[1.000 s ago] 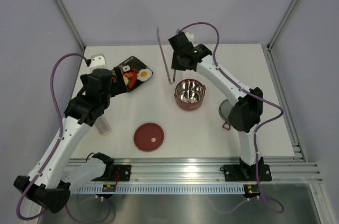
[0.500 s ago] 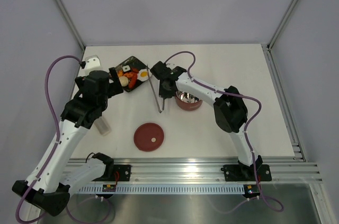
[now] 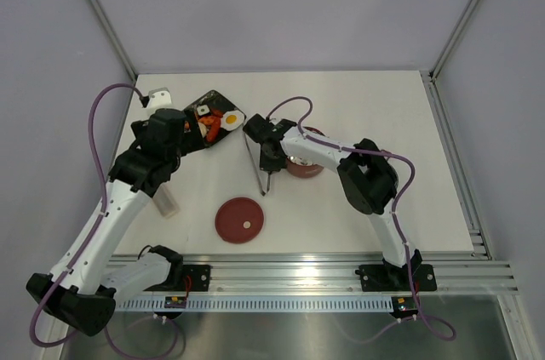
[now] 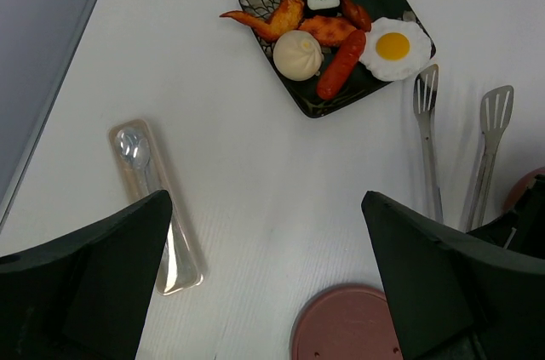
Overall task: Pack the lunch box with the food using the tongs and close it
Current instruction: Place the clamp at the center of the board.
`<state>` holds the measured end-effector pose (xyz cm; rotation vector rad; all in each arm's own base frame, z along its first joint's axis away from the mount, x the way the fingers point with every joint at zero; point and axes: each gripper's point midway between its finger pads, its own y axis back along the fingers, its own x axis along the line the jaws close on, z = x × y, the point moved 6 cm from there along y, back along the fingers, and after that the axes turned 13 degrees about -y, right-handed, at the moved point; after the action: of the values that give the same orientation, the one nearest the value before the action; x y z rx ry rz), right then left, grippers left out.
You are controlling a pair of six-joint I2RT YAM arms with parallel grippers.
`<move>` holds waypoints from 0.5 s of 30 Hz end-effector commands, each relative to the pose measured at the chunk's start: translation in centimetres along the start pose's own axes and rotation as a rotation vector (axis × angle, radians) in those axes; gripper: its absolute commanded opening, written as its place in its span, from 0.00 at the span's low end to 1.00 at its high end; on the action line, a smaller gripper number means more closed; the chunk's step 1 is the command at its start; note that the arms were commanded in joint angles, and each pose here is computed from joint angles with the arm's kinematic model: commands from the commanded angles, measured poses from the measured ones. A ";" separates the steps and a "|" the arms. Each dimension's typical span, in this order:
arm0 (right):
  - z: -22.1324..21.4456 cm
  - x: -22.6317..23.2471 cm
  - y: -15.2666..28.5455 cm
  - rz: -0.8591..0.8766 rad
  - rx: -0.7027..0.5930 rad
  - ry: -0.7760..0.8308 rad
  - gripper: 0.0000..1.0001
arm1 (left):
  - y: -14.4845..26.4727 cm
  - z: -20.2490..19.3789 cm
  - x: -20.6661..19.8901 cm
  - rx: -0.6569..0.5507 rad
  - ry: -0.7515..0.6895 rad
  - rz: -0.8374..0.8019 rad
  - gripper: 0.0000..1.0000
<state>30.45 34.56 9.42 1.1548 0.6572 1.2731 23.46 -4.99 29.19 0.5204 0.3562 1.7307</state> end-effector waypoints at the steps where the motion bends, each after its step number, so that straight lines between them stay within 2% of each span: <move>1: 0.6 1.1 2.4 0.068 -0.052 -0.031 0.03 | 0.1 1.0 -0.5 -0.020 0.040 -0.029 0.99; 6: 0.5 0.8 2.8 0.065 -0.069 -0.026 0.07 | -0.2 0.7 -0.9 -0.009 0.040 -0.047 0.99; 9: 0.4 0.9 3.2 0.086 -0.069 -0.018 0.20 | -0.3 0.6 -1.1 -0.001 0.039 -0.061 0.99; 10: 0.5 1.0 3.4 0.096 -0.071 -0.016 0.31 | -0.3 0.6 -1.2 0.001 0.040 -0.064 0.99; 13: 0.9 1.9 4.7 0.157 -0.082 -0.001 0.46 | -0.4 0.4 -1.5 0.009 0.039 -0.086 0.99; 15: 1.3 2.2 5.7 0.189 -0.089 0.016 0.49 | -0.5 0.2 -1.7 0.017 0.036 -0.093 0.99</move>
<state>29.75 34.81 11.02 1.1525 0.6148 1.3395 23.75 -5.96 28.57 0.5199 0.4018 1.6713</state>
